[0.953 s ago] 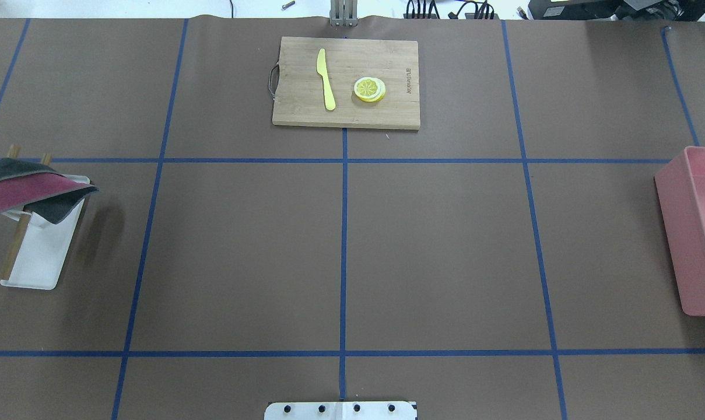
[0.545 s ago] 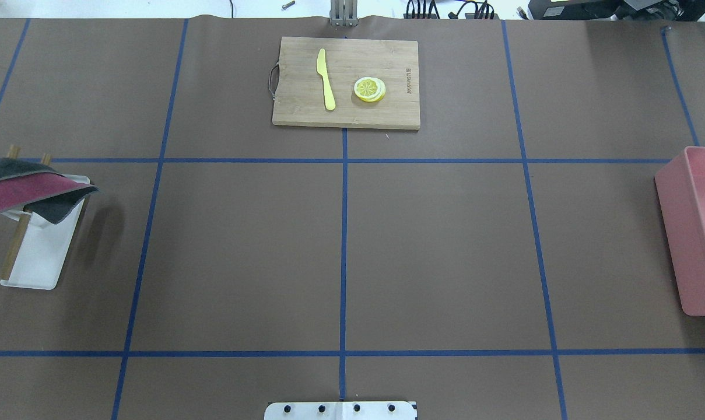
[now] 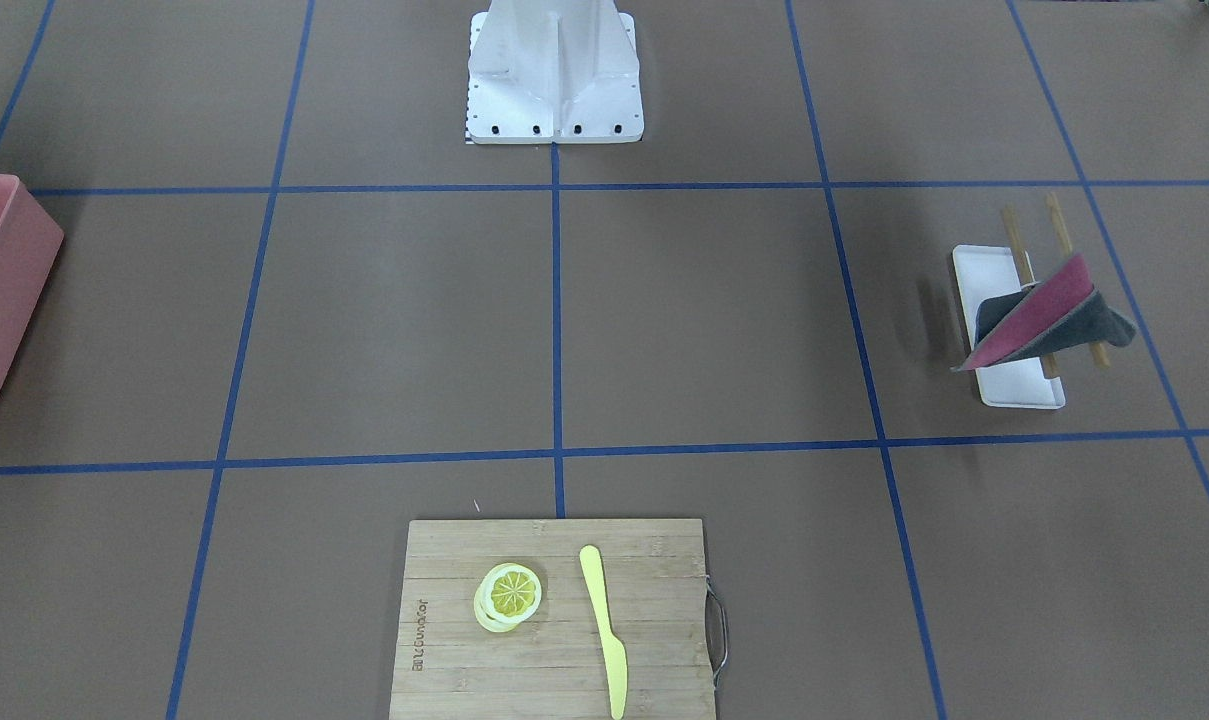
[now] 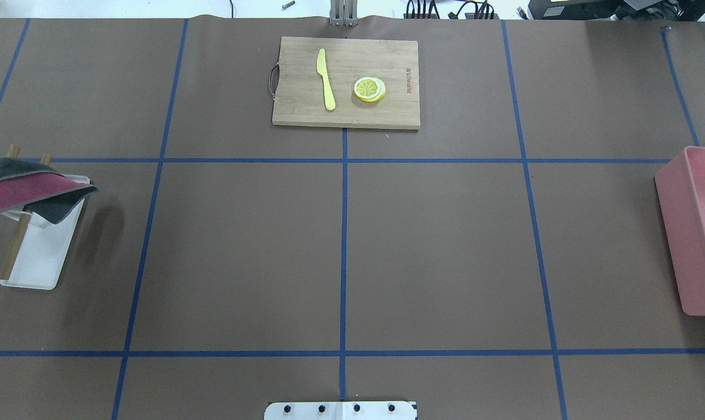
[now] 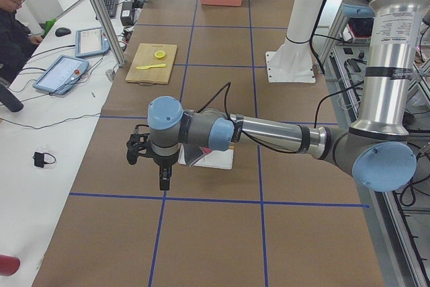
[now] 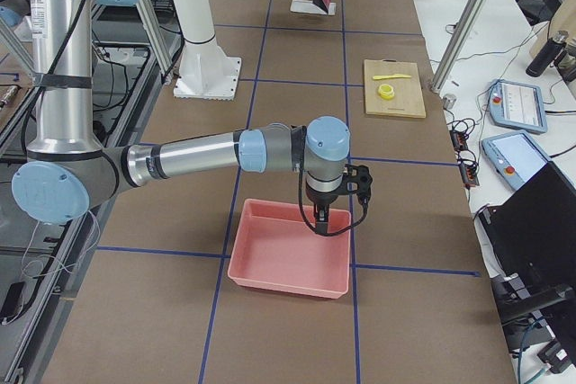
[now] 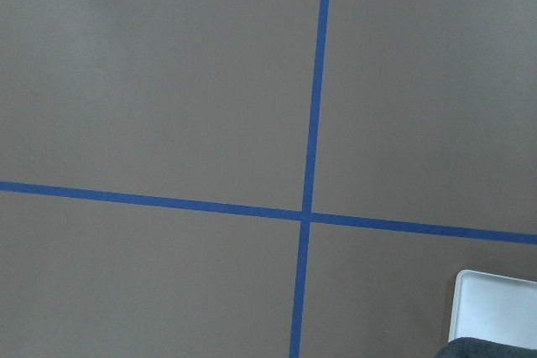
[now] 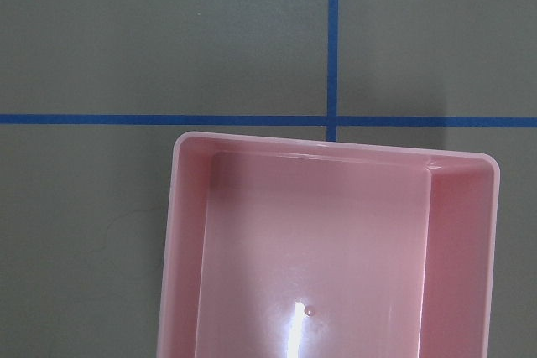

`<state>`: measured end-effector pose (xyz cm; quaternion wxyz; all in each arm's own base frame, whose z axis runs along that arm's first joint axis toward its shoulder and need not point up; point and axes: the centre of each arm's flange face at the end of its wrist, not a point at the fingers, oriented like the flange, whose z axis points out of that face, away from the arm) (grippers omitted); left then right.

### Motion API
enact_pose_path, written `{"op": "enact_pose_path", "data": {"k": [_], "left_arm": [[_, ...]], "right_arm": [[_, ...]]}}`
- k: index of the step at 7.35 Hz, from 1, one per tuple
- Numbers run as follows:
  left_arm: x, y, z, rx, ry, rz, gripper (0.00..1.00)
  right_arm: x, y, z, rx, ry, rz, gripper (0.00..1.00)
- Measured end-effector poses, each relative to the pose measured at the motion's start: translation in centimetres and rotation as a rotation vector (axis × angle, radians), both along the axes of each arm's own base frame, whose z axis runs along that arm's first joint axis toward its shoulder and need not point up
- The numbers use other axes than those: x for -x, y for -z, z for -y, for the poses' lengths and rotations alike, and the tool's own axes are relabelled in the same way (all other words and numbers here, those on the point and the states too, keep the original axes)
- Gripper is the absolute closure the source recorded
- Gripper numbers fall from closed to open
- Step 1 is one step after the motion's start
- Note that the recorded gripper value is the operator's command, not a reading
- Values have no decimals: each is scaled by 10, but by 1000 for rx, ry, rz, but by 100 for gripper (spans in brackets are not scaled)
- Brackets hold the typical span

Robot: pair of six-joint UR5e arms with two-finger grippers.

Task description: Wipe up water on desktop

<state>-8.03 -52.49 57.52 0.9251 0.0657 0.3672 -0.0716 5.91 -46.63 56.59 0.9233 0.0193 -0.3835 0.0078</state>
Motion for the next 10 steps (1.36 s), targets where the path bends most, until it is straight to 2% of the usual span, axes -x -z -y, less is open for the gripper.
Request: {"op": "enact_pose_path", "data": {"k": [2, 4, 6, 7, 8, 10], "left_arm": [[-21, 29, 7, -65, -39, 3, 1], [-82, 57, 14, -151, -138, -11, 1], [-135, 85, 25, -129, -127, -59, 1], [-151, 90, 33, -111, -127, -70, 1], [-161, 79, 37, -82, -133, -68, 1], [-168, 56, 33, -41, -141, -63, 1]], "right_arm": [[2, 0, 0, 3, 4, 4, 0], [9, 3, 5, -9, 20, -1, 0], [21, 8, 13, -26, 51, -6, 0], [45, 9, 16, -30, 101, -21, 0], [65, 11, 20, -41, 143, -39, 0], [78, 21, 22, -66, 170, -48, 0]]}}
